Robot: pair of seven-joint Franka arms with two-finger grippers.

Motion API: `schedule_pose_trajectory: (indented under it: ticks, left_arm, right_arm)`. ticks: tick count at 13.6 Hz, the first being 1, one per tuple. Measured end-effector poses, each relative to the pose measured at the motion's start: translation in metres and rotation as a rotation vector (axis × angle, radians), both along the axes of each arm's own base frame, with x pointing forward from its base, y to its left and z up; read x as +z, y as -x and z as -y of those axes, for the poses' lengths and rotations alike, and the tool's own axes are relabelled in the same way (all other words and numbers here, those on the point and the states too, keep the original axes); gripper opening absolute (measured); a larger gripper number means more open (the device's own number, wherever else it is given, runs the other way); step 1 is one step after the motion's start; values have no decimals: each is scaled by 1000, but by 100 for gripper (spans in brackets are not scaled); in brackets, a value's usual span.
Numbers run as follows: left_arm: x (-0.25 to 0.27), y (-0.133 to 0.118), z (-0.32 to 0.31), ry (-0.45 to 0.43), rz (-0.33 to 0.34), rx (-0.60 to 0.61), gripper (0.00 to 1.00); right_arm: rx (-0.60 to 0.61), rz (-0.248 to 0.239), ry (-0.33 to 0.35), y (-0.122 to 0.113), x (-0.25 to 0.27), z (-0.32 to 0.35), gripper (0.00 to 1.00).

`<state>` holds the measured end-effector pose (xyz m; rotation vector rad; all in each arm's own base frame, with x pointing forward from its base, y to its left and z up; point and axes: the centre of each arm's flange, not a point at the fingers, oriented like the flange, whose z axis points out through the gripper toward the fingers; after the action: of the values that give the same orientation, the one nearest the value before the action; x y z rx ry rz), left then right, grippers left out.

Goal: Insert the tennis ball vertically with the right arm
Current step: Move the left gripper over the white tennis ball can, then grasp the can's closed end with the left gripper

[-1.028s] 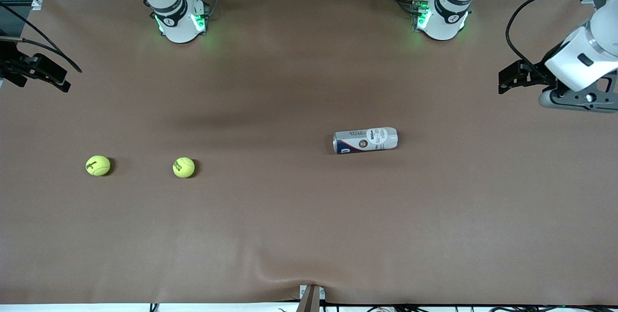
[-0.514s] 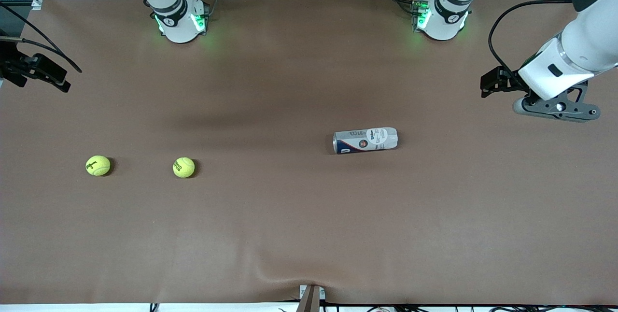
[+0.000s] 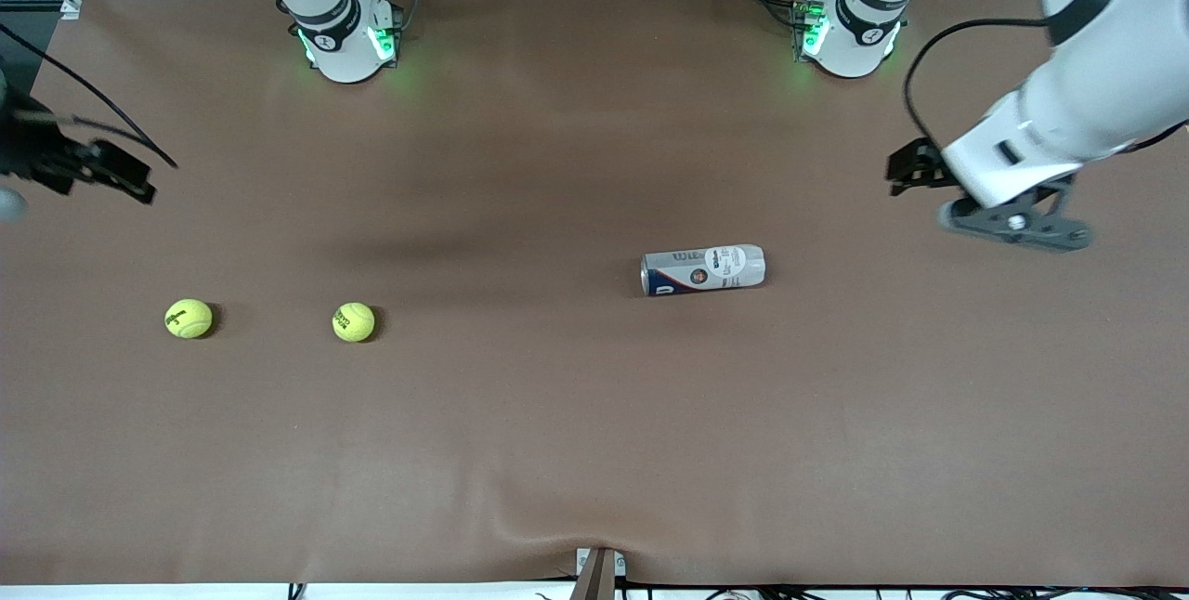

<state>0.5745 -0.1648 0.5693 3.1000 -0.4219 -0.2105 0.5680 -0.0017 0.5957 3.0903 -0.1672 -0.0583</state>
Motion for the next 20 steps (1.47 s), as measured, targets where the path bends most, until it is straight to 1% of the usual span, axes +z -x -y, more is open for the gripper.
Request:
schedule_pose_trajectory:
  ticks: [3,5,6,8,10,12,14,18,20]
  left_arm:
    - [-27,-5,37,3,-21,-61,100]
    - [-50,-1,72,-6,-50,-123,100]
    - [-64,3,94,-25,-59,-164,100]
    - [-101,14,147,-69,-65,-263,100]
    - [-141,19,186,-79,-68,-323,100]
    - [-171,18,201,-77,-82,-374,100]
    - [-189,17,208,-84,-83,-444,100]
    - [-225,20,227,-155,-73,-646,100]
    - [-250,22,231,-171,-107,-724,100]
  right_arm:
    - [20,-49,6,-15,-31,-13,100]
    - [34,-60,8,-17,-36,-22,100]
    - [39,-63,8,-17,-37,-25,100]
    - [42,-74,9,-17,-39,-27,100]
    - [41,-80,9,-18,-43,-26,100]
    - [37,-83,10,-19,-45,-24,100]
    - [35,-83,10,-19,-45,-23,100]
    - [36,-83,10,-20,-45,-23,100]
    - [36,-84,10,-20,-45,-24,100]
